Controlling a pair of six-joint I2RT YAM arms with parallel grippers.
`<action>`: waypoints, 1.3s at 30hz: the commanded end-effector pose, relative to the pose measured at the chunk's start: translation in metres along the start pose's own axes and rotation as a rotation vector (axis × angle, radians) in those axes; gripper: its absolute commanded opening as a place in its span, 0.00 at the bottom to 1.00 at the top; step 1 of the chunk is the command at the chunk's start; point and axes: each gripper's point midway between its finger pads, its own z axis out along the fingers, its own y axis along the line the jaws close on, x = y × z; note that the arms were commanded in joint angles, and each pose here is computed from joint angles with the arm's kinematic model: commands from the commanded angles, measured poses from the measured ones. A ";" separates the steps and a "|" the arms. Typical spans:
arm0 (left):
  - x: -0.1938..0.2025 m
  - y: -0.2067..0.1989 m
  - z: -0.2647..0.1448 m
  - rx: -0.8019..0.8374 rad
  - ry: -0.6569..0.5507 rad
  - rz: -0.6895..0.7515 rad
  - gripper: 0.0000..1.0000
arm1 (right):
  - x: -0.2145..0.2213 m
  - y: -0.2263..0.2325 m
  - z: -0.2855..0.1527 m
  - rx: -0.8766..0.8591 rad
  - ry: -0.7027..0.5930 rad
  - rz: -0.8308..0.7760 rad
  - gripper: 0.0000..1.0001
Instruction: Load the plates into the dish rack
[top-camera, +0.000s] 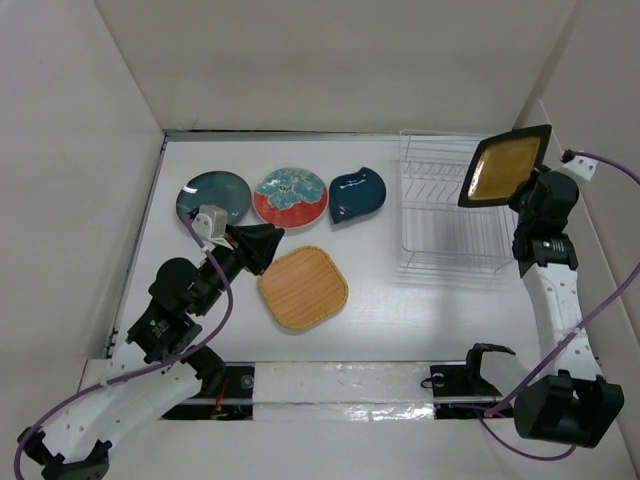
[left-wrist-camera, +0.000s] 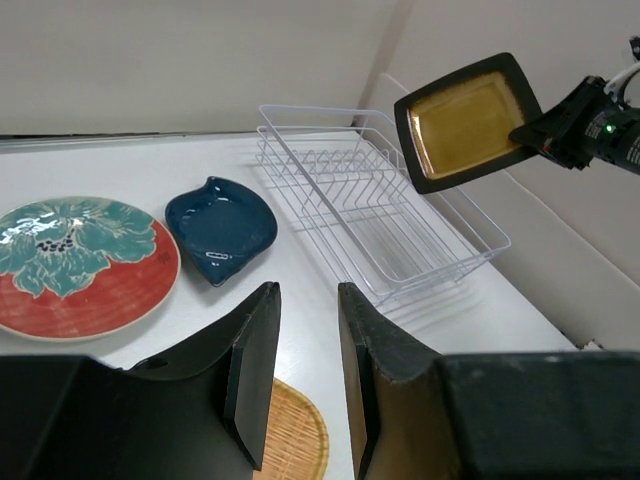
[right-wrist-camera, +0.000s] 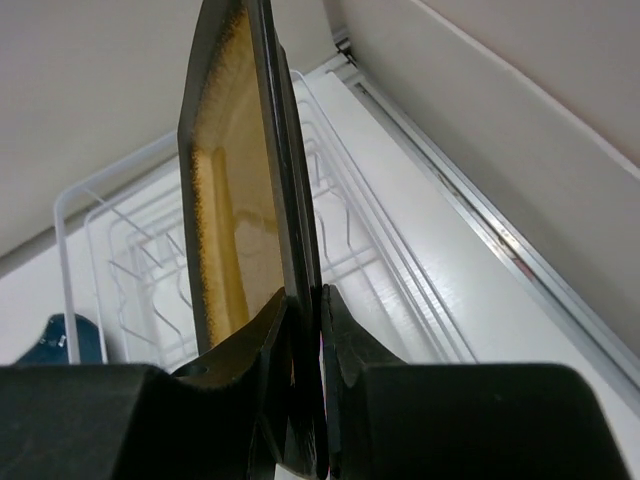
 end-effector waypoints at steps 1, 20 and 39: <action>-0.016 -0.015 0.001 0.057 -0.046 -0.015 0.27 | -0.097 0.031 -0.018 -0.093 -0.242 0.012 0.00; -0.020 -0.035 -0.008 0.125 -0.058 -0.022 0.27 | -0.137 0.022 0.057 -0.041 -0.354 -0.435 0.00; -0.023 -0.044 -0.019 0.157 -0.070 -0.022 0.27 | -0.124 0.010 0.104 0.028 -0.243 -0.575 0.00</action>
